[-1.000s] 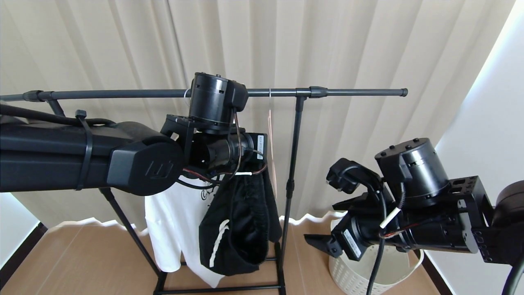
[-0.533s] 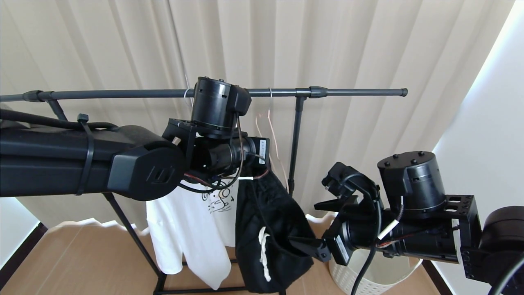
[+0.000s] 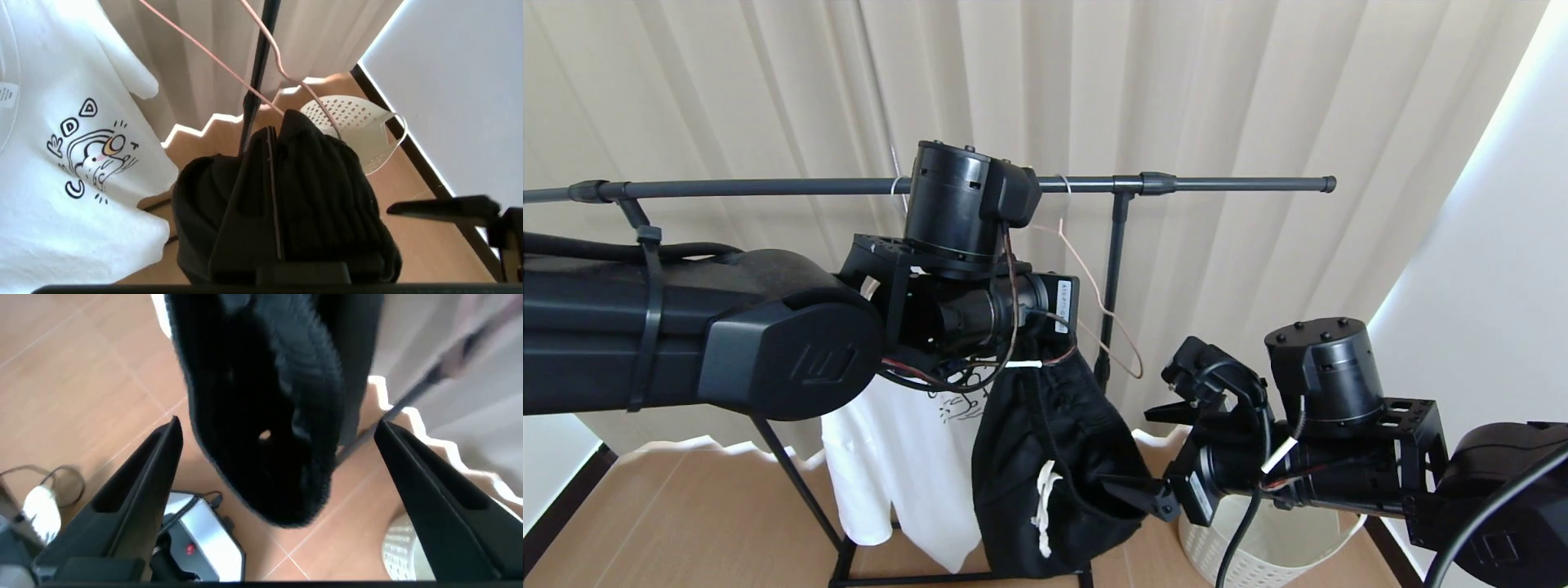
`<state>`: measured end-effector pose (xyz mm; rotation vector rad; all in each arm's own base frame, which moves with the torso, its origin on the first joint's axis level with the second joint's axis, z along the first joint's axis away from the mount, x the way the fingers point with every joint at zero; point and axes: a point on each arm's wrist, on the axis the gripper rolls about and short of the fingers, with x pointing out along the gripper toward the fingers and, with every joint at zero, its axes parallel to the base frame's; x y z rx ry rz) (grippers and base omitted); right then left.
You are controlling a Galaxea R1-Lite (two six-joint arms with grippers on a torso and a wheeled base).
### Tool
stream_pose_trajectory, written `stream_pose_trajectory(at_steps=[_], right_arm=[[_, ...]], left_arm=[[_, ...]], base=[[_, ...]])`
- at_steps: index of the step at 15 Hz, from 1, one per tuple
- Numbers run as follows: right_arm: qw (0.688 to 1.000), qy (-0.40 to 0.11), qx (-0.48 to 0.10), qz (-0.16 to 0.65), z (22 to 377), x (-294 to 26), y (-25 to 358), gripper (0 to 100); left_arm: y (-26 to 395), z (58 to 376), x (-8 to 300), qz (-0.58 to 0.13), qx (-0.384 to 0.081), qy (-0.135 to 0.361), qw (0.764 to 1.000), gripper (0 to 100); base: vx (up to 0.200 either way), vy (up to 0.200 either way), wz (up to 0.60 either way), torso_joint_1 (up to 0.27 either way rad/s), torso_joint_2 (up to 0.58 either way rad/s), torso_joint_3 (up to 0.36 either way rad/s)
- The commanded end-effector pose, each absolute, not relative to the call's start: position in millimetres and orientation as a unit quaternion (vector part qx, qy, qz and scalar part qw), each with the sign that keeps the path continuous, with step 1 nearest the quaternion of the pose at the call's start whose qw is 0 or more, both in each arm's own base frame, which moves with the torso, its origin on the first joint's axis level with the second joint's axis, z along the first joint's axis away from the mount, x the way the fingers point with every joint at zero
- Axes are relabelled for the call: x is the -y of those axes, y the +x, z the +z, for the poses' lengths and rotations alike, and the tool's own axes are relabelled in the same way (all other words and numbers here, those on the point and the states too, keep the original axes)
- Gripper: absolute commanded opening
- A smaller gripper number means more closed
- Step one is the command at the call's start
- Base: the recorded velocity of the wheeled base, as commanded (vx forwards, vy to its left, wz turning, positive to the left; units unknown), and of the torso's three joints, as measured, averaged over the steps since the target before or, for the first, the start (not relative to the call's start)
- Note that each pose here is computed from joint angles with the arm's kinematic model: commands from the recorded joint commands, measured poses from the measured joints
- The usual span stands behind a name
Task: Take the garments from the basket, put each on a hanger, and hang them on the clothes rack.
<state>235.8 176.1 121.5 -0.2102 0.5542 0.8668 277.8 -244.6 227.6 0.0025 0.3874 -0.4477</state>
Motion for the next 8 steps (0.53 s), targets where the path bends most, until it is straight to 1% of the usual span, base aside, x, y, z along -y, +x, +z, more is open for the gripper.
stream_pose_trajectory(at_steps=[1,4,8], right_arm=[[0.863,-0.103,-0.271,0.415,109,-178,238,100],[0.861,-0.105,-0.274,0.415,98,-179,240,100],[0.861,-0.105,-0.278,0.414,96,-180,242,100]], left_arm=[[274,231,245,-0.225,-0.187,-0.001,0.956,0],[273,233,244,-0.225,-0.184,-0.002,0.957,0],[271,234,242,-0.227,-0.185,-0.002,0.956,0]], base=[[0.0,0.0,0.0,0.0,0.0,0.0],[0.0,0.0,0.0,0.0,0.0,0.0],[0.0,0.0,0.0,0.0,0.0,0.0]])
